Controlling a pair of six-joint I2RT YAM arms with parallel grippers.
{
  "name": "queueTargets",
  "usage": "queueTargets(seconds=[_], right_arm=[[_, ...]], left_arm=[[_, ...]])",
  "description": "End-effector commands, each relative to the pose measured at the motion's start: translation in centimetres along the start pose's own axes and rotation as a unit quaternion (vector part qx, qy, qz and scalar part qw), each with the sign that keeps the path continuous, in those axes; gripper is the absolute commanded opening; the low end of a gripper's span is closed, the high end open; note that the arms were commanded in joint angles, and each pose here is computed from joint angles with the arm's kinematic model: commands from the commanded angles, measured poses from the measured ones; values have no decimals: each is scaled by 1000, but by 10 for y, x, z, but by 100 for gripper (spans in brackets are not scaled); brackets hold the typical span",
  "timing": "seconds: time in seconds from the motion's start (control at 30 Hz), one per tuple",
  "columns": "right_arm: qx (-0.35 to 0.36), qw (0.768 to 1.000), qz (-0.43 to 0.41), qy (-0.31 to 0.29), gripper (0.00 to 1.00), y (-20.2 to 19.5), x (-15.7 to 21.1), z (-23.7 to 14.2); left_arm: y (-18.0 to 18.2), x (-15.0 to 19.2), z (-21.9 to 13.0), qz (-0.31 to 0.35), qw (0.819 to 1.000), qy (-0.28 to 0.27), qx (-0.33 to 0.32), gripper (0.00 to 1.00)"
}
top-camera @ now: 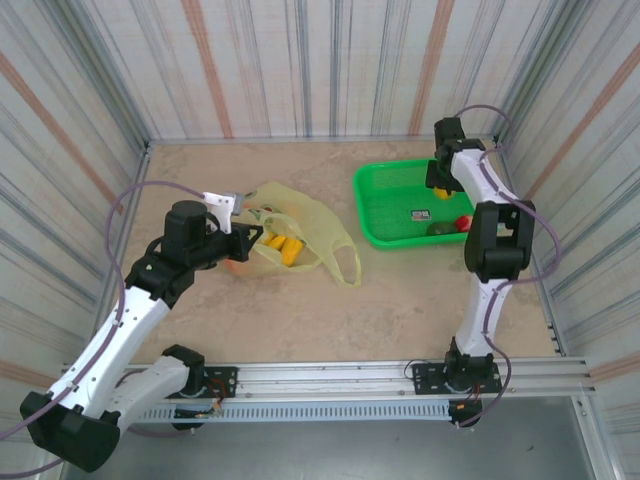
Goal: Place the fake fruits into the plastic bag and tie a complex knot
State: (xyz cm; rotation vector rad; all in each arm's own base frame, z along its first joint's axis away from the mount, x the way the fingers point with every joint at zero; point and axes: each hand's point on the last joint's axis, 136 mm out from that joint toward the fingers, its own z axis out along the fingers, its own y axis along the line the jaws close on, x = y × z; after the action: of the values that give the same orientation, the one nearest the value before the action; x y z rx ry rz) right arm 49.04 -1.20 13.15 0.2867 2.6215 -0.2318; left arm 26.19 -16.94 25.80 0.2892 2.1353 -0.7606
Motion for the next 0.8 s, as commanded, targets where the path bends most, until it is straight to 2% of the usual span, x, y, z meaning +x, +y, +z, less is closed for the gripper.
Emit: queueTargets(seconds=[0.0, 0.17, 0.3, 0.4, 0.53, 0.77], right_arm=[[-110, 991, 14, -77, 48, 47, -11, -70], [-271, 953, -53, -123, 46, 121, 25, -145], [-419, 893, -112, -118, 46, 180, 71, -198], [-489, 851, -164, -96, 45, 217, 112, -222], [-526, 813, -238, -77, 46, 254, 160, -241], [-546, 789, -280, -25, 45, 301, 196, -230]], left_arm=[[1, -2, -4, 7, 1000, -8, -3, 0], [-1, -2, -4, 7, 1000, -7, 2, 0], [-1, -3, -6, 11, 1000, -12, 2, 0], [-1, -5, -9, 14, 1000, -19, -2, 0], [-1, -6, -11, 17, 1000, -24, -3, 0], [-1, -6, -11, 16, 1000, -23, -2, 0]])
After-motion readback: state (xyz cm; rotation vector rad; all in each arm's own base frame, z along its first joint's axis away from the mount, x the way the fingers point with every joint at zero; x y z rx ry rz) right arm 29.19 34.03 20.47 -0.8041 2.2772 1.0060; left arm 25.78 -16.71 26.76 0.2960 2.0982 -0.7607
